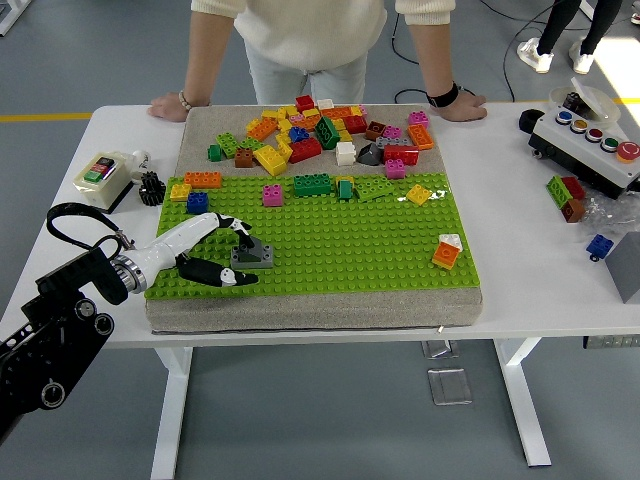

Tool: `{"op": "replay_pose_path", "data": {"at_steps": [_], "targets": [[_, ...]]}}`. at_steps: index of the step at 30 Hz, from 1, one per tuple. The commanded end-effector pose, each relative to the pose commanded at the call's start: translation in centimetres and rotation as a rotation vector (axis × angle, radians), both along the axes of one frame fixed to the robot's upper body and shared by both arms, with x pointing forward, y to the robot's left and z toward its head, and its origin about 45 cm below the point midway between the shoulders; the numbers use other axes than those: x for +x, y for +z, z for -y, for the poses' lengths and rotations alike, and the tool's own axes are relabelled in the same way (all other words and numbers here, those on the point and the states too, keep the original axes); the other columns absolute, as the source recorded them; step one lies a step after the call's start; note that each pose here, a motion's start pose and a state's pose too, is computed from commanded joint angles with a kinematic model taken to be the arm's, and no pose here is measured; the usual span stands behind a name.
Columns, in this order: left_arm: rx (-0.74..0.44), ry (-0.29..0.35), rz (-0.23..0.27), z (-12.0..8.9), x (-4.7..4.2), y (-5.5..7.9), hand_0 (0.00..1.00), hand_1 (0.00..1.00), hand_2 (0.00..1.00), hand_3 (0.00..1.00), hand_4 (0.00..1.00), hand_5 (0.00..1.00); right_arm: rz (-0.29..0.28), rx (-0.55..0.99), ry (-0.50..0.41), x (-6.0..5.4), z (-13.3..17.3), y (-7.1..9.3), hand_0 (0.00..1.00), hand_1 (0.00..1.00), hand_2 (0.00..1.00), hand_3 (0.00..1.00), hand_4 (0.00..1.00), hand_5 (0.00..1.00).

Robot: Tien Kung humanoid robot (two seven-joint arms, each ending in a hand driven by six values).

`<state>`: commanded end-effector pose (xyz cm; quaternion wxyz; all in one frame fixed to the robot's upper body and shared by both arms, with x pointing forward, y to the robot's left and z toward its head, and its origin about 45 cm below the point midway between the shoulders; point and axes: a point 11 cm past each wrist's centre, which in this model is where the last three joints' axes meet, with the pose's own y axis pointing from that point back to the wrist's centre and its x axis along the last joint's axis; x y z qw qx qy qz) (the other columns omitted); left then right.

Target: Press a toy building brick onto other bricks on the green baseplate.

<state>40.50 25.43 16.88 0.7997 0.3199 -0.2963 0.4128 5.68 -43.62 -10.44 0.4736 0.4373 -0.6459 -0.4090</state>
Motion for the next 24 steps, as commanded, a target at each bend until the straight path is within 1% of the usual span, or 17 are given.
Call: {"op": "replay_pose_path", "data": {"at_steps": [12, 24], "targets": [[-0.014, -0.008, 0.012, 0.2, 0.13, 0.6, 0.981, 0.879, 0.847, 0.581, 0.998, 0.364, -0.003, 0.002, 0.000, -0.1, -0.1, -0.1, 0.760, 0.689, 0.733, 0.683, 0.962, 0.487], [-0.042, -0.009, 0.033, 0.0, 0.22, 1.7, 0.981, 0.878, 0.844, 0.582, 0.998, 0.362, -0.002, 0.001, -0.002, -0.1, 0.0, 0.0, 0.760, 0.689, 0.733, 0.681, 0.960, 0.486]]}}
